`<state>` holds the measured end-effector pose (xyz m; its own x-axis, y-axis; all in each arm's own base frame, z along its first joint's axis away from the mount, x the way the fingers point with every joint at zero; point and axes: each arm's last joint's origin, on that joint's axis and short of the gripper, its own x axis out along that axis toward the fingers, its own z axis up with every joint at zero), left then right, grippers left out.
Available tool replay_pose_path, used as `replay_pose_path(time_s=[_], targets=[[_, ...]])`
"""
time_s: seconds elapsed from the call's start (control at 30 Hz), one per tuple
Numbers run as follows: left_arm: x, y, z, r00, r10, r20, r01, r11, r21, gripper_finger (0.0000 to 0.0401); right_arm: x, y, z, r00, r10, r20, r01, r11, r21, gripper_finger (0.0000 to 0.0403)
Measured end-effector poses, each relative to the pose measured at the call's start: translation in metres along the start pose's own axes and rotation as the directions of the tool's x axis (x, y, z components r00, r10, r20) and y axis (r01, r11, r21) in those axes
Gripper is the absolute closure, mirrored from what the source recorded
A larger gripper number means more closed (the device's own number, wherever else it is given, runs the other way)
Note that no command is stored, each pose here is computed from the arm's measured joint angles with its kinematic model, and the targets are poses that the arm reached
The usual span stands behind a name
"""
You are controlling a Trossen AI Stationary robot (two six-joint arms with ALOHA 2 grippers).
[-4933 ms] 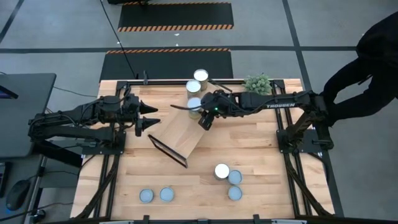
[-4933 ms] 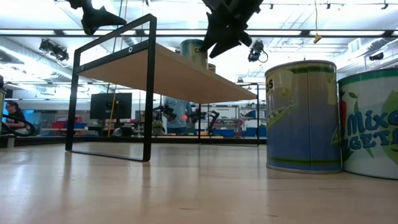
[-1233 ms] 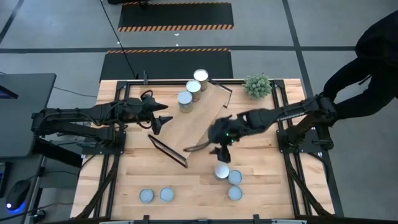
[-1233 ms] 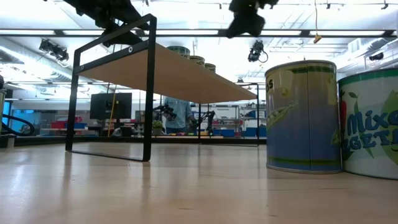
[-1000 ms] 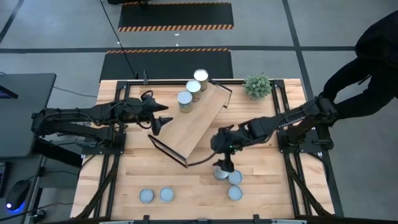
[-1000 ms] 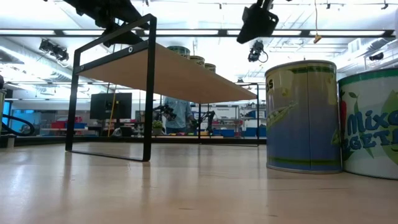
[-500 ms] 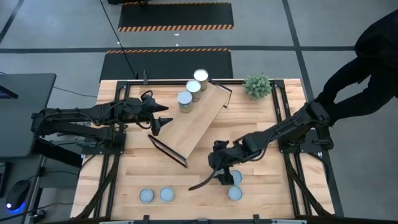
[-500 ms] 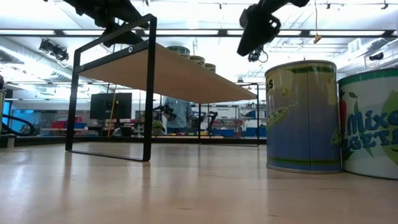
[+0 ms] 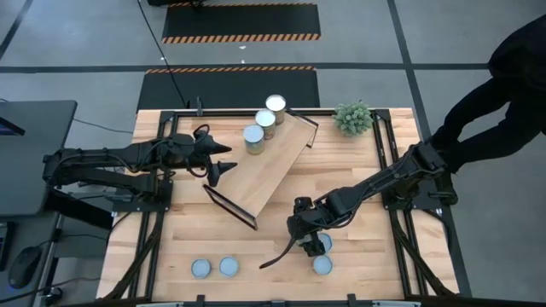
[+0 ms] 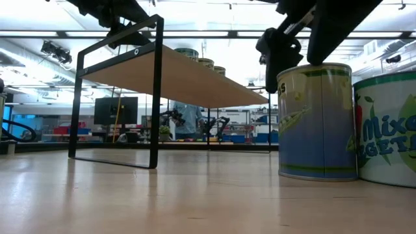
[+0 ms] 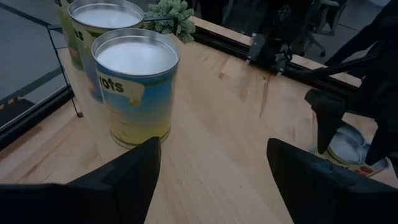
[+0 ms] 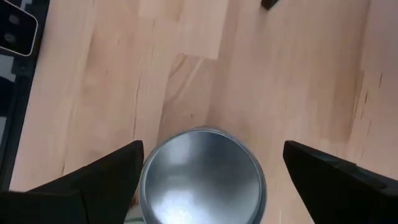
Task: Pick and place cans onto a shelf
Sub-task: Put the canned peas on the shelf
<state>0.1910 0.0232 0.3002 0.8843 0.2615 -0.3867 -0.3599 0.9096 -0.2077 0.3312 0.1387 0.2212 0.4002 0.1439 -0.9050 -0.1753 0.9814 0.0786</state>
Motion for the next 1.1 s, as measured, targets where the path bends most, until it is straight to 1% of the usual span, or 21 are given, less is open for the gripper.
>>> replay_pose_path(time_s=[0.43, 0.57, 0.7, 0.9, 1.0, 1.1], targets=[[0.000, 0.000, 0.000, 1.000, 0.000, 0.000, 0.000, 1.000, 0.000, 0.0102, 0.018, -0.004, -0.019, 0.999, 0.006, -0.042, -0.006, 1.000, -0.004, 0.0009], [0.000, 0.000, 0.000, 1.000, 0.000, 0.000, 0.000, 1.000, -0.001, 0.0102, 0.025, -0.008, -0.025, 0.999, 0.004, -0.045, -0.003, 1.000, 0.020, 0.0012], [0.000, 0.000, 0.000, 1.000, 0.000, 0.000, 0.000, 1.000, -0.001, 0.0102, 0.028, -0.014, -0.026, 0.999, -0.001, -0.033, 0.003, 0.998, 0.065, 0.0028], [0.000, 0.000, 0.000, 1.000, 0.000, -0.001, 0.000, 1.000, 0.000, 0.0102, 0.029, -0.026, -0.024, 1.000, -0.014, -0.024, 0.017, 0.995, 0.097, 0.0070], [0.000, 0.000, 0.000, 1.000, 0.000, 0.001, 0.000, 1.000, -0.001, 0.0102, 0.023, -0.033, -0.022, 0.999, -0.026, -0.045, 0.030, 0.994, 0.102, 0.0089], [-0.002, 0.000, 0.001, 1.000, -0.002, 0.007, 0.002, 1.000, -0.002, 0.0102, 0.005, -0.040, -0.012, 0.998, -0.045, -0.038, 0.049, 0.992, 0.113, 0.0092]])
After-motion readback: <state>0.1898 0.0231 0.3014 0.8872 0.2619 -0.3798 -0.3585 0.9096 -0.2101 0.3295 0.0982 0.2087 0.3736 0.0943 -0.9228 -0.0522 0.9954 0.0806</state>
